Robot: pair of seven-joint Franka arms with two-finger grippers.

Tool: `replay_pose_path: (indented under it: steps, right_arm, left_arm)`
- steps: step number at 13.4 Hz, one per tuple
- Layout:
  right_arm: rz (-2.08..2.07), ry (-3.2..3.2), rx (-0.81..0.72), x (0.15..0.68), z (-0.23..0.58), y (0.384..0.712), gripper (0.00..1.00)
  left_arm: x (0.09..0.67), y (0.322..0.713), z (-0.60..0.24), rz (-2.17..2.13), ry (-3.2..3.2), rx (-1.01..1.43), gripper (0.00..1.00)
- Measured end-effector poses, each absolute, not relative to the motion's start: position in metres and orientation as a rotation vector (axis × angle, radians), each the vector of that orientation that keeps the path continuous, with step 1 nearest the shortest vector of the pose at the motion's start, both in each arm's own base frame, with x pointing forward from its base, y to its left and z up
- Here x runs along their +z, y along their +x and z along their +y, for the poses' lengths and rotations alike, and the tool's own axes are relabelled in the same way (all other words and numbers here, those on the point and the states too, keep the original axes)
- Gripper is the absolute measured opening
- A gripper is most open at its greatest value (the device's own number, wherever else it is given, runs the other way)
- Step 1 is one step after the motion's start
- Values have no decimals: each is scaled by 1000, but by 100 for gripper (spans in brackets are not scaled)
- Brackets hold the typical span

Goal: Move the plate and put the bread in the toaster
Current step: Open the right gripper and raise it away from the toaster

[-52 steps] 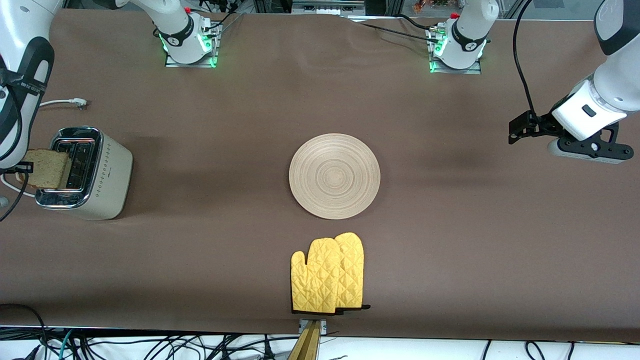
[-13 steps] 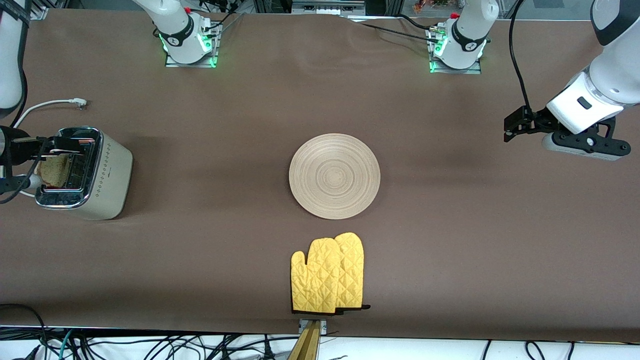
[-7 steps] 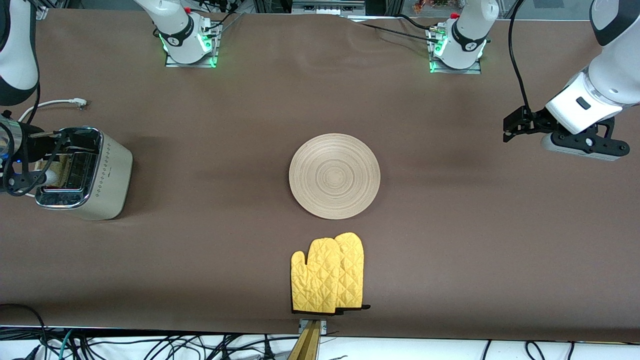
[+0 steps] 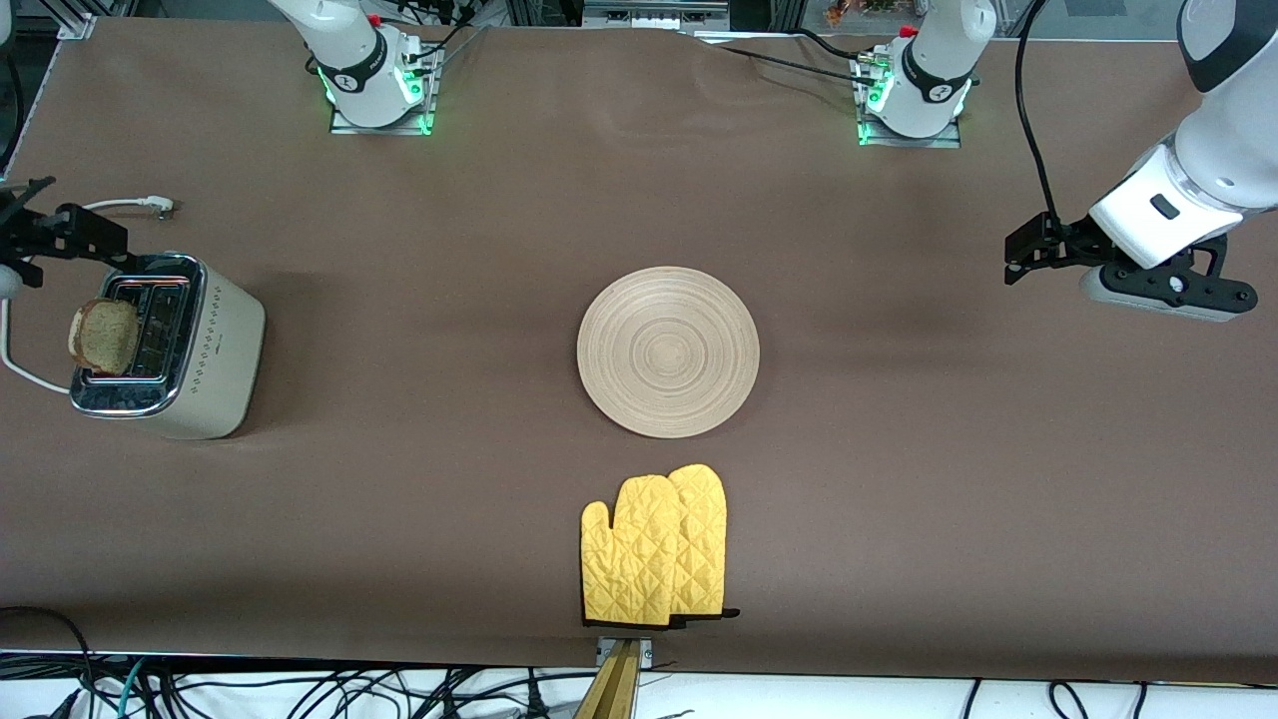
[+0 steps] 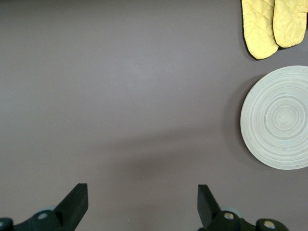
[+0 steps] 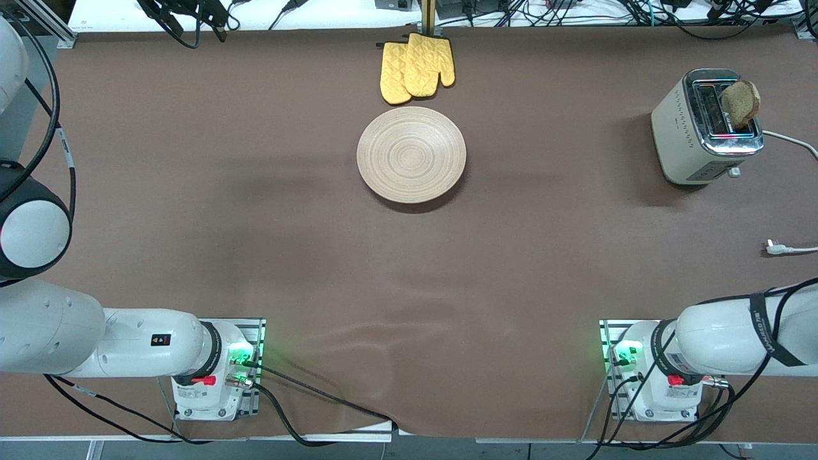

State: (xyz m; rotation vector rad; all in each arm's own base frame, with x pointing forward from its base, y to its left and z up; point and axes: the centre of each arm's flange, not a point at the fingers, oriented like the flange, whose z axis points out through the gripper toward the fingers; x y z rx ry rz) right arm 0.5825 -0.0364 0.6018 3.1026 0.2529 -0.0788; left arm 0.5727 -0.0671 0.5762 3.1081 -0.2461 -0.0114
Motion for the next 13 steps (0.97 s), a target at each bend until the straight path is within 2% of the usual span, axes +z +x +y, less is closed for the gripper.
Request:
replay_pose_path:
  steps: [4, 13]
  right_arm:
    - [82, 3134, -113, 594, -32, 570, 100]
    - [50, 3141, -149, 583, -37, 570, 100]
  left_arm:
    - [576, 573, -67, -246, 3108, -11, 100]
    - [576, 573, -67, -246, 3108, -15, 100]
